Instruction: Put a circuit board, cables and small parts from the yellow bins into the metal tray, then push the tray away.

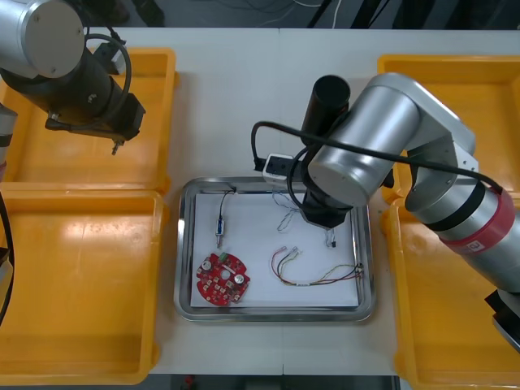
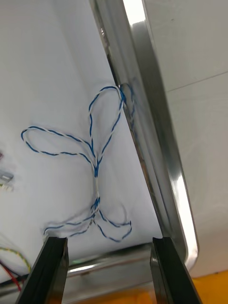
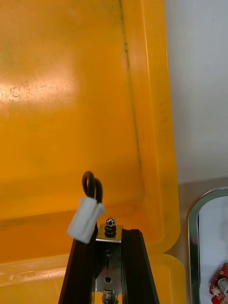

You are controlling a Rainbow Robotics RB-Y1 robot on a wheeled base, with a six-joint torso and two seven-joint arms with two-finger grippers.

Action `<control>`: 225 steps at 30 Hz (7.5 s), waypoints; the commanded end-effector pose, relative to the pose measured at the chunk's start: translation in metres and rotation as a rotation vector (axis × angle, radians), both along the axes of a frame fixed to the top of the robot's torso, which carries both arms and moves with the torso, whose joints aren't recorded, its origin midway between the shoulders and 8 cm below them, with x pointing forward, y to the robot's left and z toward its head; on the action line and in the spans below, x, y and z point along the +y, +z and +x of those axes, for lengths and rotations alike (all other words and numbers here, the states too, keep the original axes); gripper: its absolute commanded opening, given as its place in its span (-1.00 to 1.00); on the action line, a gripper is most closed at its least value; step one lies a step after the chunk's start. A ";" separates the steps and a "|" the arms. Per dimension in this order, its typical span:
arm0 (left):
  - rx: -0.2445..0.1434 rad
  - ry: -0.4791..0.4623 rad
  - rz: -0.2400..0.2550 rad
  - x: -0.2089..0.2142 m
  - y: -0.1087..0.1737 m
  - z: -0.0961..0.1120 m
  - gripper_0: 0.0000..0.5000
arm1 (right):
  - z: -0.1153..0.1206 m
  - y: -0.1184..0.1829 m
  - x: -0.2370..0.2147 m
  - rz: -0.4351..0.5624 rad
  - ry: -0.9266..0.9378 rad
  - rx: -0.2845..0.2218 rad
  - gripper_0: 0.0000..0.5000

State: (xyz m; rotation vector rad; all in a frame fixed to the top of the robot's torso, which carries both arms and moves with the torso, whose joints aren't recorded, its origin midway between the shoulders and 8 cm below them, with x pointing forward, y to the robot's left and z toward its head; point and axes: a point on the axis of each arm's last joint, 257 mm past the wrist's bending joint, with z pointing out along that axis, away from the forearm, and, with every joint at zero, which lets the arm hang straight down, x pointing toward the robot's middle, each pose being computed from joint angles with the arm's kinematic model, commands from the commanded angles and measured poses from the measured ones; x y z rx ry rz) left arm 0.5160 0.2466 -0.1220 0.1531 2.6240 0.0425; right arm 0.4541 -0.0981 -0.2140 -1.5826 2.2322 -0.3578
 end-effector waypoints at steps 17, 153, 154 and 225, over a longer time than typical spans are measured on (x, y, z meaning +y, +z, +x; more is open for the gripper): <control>-0.047 0.022 -0.097 -0.024 0.021 -0.007 -1.00 | 0.018 0.143 -0.066 0.391 -0.318 -0.224 1.00; 0.057 0.028 -0.156 -0.089 0.010 -0.062 1.00 | -0.086 0.061 -0.295 0.586 -1.149 -0.054 1.00; 0.055 0.035 -0.157 -0.085 0.011 -0.061 1.00 | -0.086 0.062 -0.296 0.586 -1.148 -0.056 1.00; 0.061 0.135 -0.037 0.131 -0.021 -0.143 1.00 | -0.117 0.037 0.015 0.209 0.111 0.106 1.00</control>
